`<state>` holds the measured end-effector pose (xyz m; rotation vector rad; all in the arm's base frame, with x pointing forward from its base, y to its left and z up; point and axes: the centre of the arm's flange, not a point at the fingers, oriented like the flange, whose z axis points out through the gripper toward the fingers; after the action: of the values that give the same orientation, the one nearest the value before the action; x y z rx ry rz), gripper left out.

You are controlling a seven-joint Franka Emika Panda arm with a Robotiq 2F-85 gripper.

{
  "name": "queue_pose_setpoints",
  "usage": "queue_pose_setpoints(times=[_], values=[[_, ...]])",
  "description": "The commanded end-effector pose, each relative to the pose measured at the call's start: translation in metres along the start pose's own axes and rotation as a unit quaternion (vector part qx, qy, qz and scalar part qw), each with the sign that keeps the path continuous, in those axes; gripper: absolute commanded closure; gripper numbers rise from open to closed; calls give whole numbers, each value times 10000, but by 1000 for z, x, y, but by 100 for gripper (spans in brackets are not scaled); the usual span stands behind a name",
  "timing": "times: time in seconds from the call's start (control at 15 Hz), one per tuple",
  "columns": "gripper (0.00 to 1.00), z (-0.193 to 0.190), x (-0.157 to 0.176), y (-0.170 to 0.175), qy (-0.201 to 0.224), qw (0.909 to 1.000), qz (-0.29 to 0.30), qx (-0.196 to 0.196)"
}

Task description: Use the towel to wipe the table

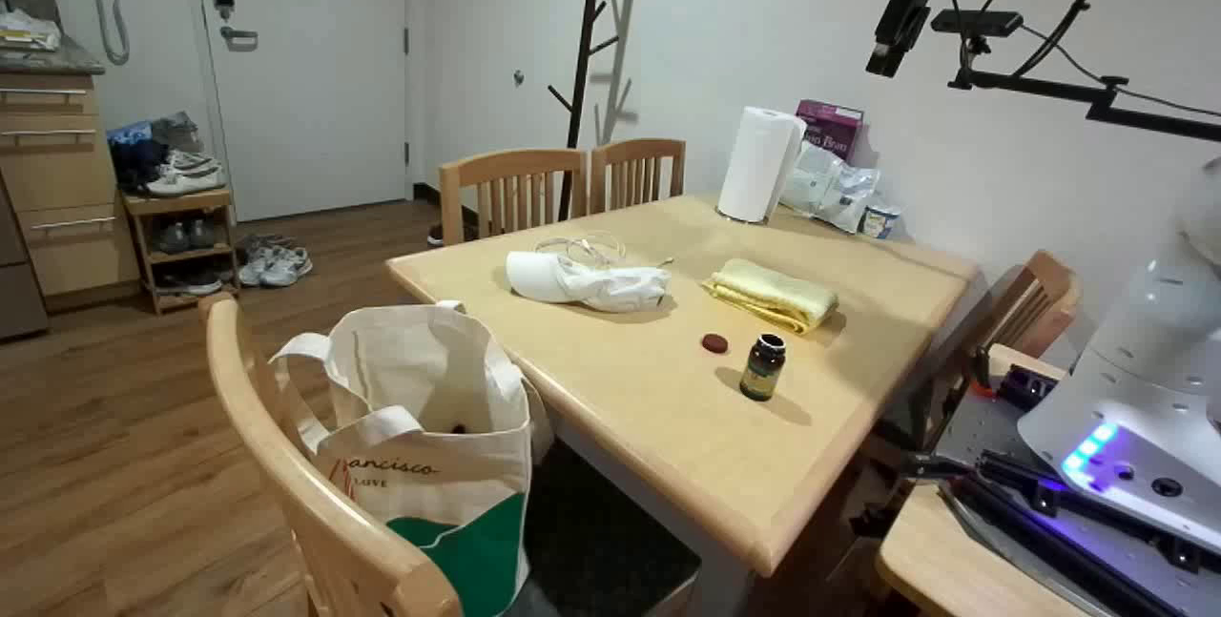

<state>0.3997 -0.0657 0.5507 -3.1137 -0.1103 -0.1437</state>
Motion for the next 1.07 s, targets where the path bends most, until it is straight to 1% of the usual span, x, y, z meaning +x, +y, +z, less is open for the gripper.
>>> queue_pose_setpoints(times=[0.0,0.27,0.33,0.47,0.53,0.6,0.73,1.0], values=[[0,0,0,0,0,10000,1,0],[0,0,0,0,0,10000,1,1],[0,2,5,-1,138,9999,-9,3],[0,15,26,-8,552,9984,-98,75],[0,29,41,-14,727,9972,-144,99],[0,44,54,-21,817,9962,-226,181],[0,85,79,-37,643,9969,-284,340],[0,173,109,-64,-11,9988,-443,217]])
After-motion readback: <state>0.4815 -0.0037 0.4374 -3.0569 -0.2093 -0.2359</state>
